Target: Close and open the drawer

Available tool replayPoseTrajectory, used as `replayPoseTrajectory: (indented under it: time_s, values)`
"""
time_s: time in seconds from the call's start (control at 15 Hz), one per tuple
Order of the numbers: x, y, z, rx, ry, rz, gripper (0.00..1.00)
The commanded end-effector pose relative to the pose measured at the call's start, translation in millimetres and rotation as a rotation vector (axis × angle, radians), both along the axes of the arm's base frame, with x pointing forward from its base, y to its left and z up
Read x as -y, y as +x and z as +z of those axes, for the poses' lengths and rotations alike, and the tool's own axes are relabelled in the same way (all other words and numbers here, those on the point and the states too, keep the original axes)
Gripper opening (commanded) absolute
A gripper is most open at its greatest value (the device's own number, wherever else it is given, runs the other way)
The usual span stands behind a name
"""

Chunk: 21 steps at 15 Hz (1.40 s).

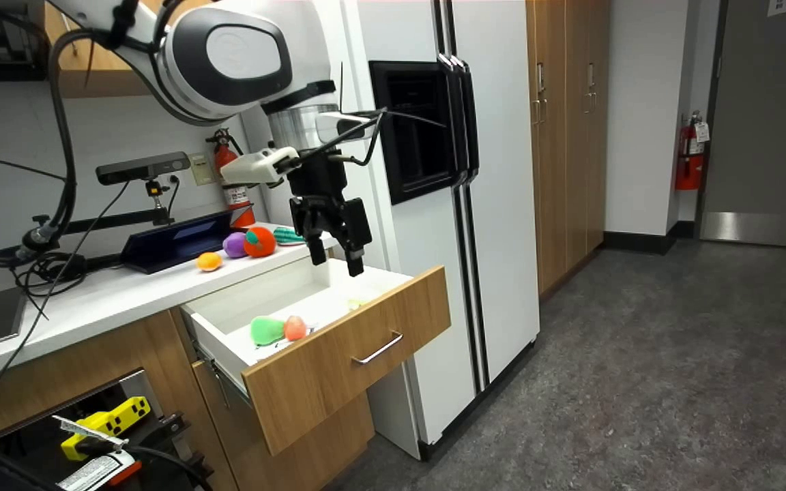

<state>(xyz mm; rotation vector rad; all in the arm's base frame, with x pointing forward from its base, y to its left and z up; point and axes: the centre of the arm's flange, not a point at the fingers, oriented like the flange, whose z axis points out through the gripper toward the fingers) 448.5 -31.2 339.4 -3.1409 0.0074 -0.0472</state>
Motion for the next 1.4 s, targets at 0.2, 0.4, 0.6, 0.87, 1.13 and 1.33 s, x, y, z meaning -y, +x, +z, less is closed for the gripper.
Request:
replayPoseTrajectory:
  time_s: [0.2, 0.4, 0.6, 0.87, 1.13, 1.33]
  values:
    - [14, 66, -33, -0.037, -0.028, -0.018, 1.00]
    - [13, 88, -45, -0.046, -0.036, -0.018, 1.00]
    - [9, 108, -57, -0.047, -0.040, -0.015, 1.00]
    - [5, 127, -74, -0.060, -0.052, -0.003, 1.00]
    - [6, 117, -79, -0.073, -0.043, 0.006, 1.00]
    - [6, 121, -81, -0.074, -0.043, 0.006, 1.00]
